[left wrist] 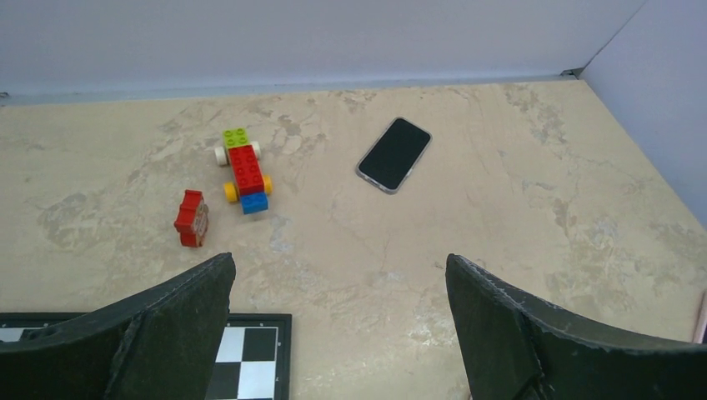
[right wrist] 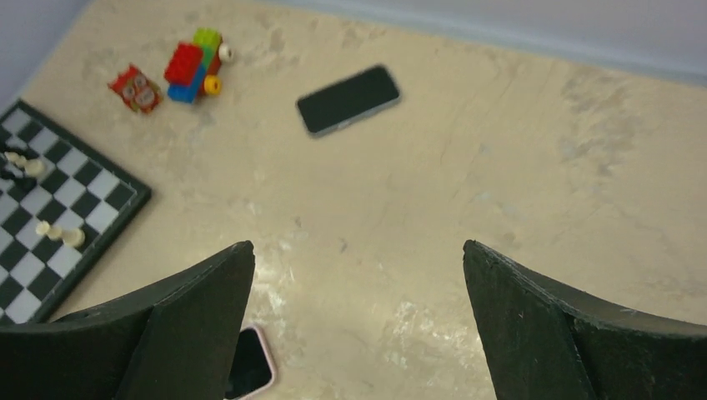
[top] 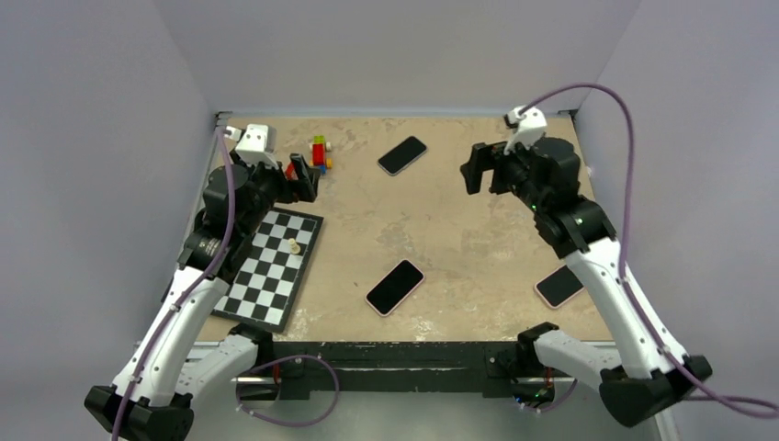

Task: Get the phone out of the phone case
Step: Pick up the phone at the center of the board.

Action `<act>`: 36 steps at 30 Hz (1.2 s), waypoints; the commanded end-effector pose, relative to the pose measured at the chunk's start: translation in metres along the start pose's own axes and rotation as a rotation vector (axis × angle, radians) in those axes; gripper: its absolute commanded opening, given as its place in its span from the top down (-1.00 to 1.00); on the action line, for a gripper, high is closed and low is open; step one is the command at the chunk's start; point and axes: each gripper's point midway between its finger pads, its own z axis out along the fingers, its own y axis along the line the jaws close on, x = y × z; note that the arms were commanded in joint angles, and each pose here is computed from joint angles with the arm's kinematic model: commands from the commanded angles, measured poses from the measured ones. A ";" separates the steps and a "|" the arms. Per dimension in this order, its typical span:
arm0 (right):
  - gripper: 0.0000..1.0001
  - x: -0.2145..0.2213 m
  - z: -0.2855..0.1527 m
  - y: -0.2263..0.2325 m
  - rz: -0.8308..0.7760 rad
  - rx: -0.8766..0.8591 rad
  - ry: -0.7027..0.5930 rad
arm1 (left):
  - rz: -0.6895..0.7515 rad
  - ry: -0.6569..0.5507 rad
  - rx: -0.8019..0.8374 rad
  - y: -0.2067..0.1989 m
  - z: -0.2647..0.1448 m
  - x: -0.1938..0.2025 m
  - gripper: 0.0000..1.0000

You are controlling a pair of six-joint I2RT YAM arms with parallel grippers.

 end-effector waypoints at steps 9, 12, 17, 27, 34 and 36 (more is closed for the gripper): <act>-0.97 -0.006 -0.004 0.020 0.052 -0.074 -0.041 | -0.026 0.610 0.312 -0.107 0.051 0.121 -1.00; -0.97 -0.033 -0.030 0.014 0.079 -0.051 -0.187 | 0.078 0.702 0.306 -0.127 0.043 0.154 -1.00; -0.97 -0.061 -0.075 0.000 0.105 0.001 -0.355 | 0.211 0.836 0.339 -0.162 0.023 0.206 -1.00; -0.97 -0.065 -0.098 -0.010 0.121 0.035 -0.426 | 0.481 1.018 0.277 -0.179 -0.007 0.278 -1.00; -0.97 -0.059 -0.094 -0.008 0.117 0.026 -0.411 | 0.478 1.075 0.275 -0.185 -0.013 0.306 -1.00; -0.97 -0.058 -0.095 -0.008 0.116 0.026 -0.412 | 0.464 1.085 0.287 -0.188 -0.014 0.311 -1.00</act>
